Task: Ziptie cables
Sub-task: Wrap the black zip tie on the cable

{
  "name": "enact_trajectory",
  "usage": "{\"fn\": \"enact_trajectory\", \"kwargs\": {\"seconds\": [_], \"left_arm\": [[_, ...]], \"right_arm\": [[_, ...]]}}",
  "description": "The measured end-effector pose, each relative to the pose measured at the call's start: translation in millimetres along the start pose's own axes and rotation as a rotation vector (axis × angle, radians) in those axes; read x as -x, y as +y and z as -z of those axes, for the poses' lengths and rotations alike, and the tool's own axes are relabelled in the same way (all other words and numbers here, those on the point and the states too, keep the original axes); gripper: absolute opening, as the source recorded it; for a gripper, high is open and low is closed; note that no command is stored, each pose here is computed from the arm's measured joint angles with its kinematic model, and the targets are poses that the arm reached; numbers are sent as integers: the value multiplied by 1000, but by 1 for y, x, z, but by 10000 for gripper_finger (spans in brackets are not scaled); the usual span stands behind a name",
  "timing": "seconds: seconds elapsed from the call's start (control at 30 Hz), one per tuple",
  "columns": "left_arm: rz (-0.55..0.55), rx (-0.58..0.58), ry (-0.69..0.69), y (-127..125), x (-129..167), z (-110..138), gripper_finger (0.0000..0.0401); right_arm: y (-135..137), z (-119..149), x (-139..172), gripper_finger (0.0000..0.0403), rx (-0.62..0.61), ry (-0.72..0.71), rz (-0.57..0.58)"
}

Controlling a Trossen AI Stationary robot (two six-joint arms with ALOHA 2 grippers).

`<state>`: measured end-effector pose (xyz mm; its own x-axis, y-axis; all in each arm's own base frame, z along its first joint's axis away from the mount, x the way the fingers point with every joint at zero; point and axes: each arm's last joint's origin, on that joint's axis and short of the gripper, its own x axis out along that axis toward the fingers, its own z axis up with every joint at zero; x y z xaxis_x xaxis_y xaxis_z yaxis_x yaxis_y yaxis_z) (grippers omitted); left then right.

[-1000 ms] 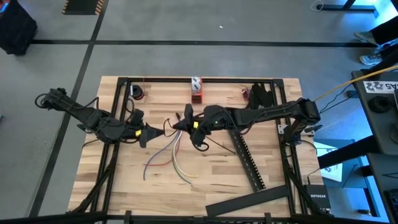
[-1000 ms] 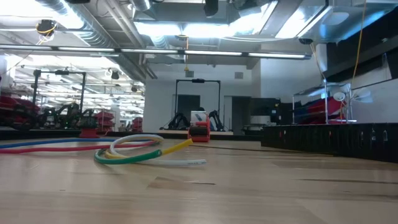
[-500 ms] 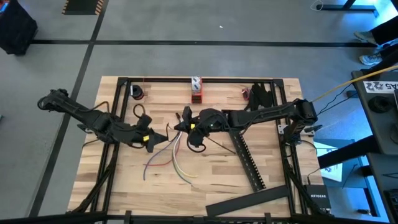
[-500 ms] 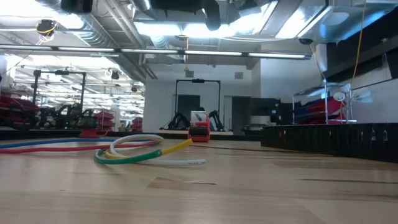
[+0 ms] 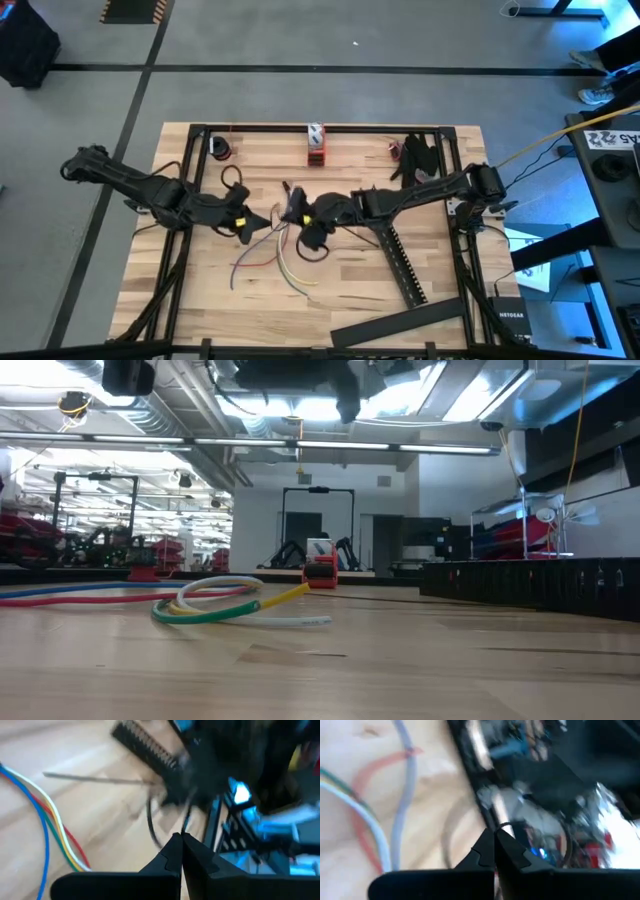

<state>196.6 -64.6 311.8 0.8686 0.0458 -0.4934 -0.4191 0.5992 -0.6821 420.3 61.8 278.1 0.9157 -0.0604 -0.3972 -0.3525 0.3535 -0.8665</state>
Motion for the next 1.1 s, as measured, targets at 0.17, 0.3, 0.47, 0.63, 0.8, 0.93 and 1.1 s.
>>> {"fn": "enact_trajectory", "kwargs": {"seconds": [0.17, 0.3, 0.47, 0.63, 0.8, 0.93, 1.1], "left_arm": [[-12, -34, 58, 0, -10, 5, 0], [-24, -45, 55, 1, -12, 4, 0], [-16, -57, 27, 2, -8, -1, 0], [27, -101, 19, -1, -5, -4, 0], [10, -103, 6, 0, -6, -4, 0], [-8, -83, -5, 2, -7, -6, 18], [-25, -111, 17, 4, -7, -4, 70]], "right_arm": [[-3, 4, -1, 0, -50, 27, 25], [2, 1, -2, 0, -76, 16, -4], [5, 3, -6, 0, -114, 45, -4], [6, 1, -5, 0, -115, 57, 6], [4, 2, -5, 0, -119, 81, 34], [3, 3, -6, 0, -131, 83, 39], [3, 4, -6, 0, -153, 92, 44]]}}
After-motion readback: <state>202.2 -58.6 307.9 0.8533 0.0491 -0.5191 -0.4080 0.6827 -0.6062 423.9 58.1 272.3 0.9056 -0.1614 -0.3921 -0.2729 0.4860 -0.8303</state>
